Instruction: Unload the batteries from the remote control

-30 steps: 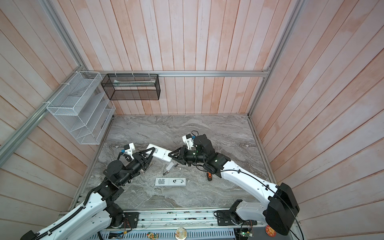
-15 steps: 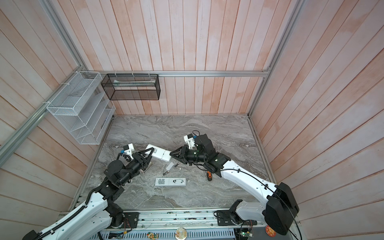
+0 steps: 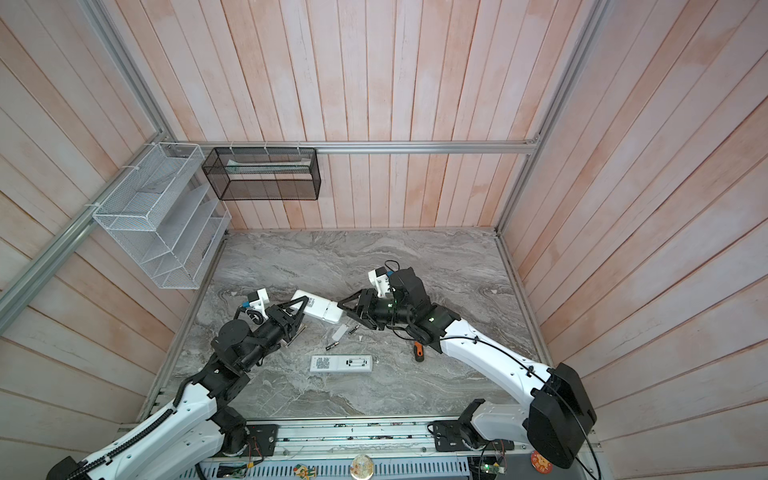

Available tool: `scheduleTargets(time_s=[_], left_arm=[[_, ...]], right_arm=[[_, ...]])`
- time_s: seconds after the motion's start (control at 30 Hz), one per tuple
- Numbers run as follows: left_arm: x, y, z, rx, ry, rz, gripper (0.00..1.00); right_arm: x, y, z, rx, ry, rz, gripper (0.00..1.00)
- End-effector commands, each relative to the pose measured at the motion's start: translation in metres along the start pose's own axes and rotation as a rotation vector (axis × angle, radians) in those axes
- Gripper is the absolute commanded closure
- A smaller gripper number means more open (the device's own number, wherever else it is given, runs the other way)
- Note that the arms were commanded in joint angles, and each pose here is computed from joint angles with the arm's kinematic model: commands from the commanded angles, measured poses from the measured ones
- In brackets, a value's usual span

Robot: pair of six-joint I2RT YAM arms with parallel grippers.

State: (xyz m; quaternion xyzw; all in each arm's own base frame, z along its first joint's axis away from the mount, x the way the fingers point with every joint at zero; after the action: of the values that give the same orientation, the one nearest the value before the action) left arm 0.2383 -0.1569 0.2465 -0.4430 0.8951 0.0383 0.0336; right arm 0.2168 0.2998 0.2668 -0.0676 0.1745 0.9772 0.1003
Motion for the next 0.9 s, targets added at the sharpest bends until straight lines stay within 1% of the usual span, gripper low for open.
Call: scheduleTargets(time_s=[0.0, 0.33, 0.43, 0.73, 0.87], left_arm=[[-0.003, -0.001, -0.01, 0.043, 0.0, -0.014, 0.97], [-0.003, 0.0, -0.01, 0.045, 0.001, -0.016, 0.97], [-0.003, 0.0, -0.008, 0.04, 0.003, -0.018, 0.97], [-0.001, -0.001, -0.009, 0.038, -0.004, -0.004, 0.97], [-0.001, 0.0, -0.009, 0.025, -0.023, -0.004, 0.97]], right_arm=[[0.001, -0.007, -0.004, -0.001, -0.007, 0.016, 0.5], [0.003, -0.02, -0.004, 0.002, -0.003, 0.053, 0.53], [0.002, -0.02, -0.003, 0.003, 0.001, 0.044, 0.57], [0.0, -0.019, -0.001, 0.004, 0.005, 0.033, 0.7], [-0.001, -0.016, 0.003, 0.001, 0.011, 0.026, 0.73]])
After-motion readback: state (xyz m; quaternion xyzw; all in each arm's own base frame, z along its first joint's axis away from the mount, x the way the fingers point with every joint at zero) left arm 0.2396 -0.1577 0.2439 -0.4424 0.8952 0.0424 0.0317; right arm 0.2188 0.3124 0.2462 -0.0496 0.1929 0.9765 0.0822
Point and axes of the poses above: each gripper's point midway between its finger pads, its own y axis back along the fingers, its own z axis along the line the jaws close on, x = y × z, the point moved 4 cm from there along y, back along the fingers, and after that the axes turned 3 degrees about y, right-handed, at the moved point
